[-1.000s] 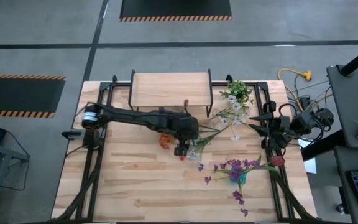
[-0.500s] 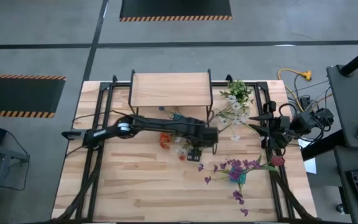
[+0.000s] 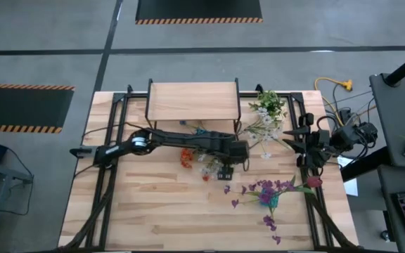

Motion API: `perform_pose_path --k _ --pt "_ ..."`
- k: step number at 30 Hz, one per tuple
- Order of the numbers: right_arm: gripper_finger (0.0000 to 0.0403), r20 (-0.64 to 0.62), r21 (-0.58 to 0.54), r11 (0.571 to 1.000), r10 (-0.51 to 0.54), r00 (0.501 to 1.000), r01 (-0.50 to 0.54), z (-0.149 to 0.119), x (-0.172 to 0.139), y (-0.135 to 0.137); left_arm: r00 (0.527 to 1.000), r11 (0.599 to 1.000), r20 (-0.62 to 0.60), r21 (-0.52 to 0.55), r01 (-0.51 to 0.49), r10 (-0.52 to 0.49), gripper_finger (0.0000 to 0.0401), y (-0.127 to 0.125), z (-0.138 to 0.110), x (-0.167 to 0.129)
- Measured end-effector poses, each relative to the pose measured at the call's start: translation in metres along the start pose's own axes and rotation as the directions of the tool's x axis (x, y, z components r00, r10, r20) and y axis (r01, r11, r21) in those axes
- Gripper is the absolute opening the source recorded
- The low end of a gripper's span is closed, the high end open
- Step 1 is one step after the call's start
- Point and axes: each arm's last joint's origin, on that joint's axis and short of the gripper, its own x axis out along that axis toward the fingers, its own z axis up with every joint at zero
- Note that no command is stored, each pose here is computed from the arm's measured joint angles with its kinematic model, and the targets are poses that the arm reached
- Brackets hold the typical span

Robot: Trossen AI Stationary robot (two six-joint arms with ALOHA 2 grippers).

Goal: Pick and place flowers into a vace then onto a shelf
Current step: Put the white flowers into the blue flower vase

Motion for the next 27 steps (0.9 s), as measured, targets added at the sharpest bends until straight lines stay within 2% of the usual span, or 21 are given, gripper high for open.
perform_pose_path --k 3,5,8,11,13,21,27 --pt "0.0109 0.001 0.0 1.0 0.0 1.0 0.0 0.0 0.0 0.0 1.0 1.0 -0.013 0.023 0.0 0.001 0.0277 -0.002 -0.002 0.023" --pt "0.0109 0.0 0.0 1.0 0.0 1.0 0.0 0.0 0.0 0.0 0.995 0.999 -0.091 0.024 -0.028 0.03 0.0277 -0.002 -0.012 0.041" --pt "0.0109 0.003 0.0 1.0 0.0 1.0 0.0 0.0 0.0 0.0 0.986 0.994 -0.127 -0.001 -0.105 0.104 0.0277 0.004 -0.014 0.049" --pt "0.0109 0.003 0.001 1.0 -0.001 1.0 0.001 0.001 0.0 0.0 0.989 0.992 -0.086 -0.009 -0.126 0.124 0.0277 0.007 -0.008 0.057" --pt "0.0109 0.008 0.004 1.0 -0.002 1.0 0.002 0.002 -0.001 -0.001 0.987 0.993 -0.102 0.003 -0.121 0.12 0.0277 0.006 -0.012 0.062" --pt "0.0109 0.011 0.006 1.0 -0.003 1.0 0.003 0.002 -0.001 -0.001 0.985 0.994 -0.132 -0.003 -0.112 0.111 0.0277 0.003 -0.013 0.067" --pt "0.0109 0.014 0.008 1.0 -0.004 1.0 0.004 0.004 -0.001 -0.002 0.984 0.994 -0.141 0.041 -0.1 0.105 0.0276 -0.005 -0.014 0.066"
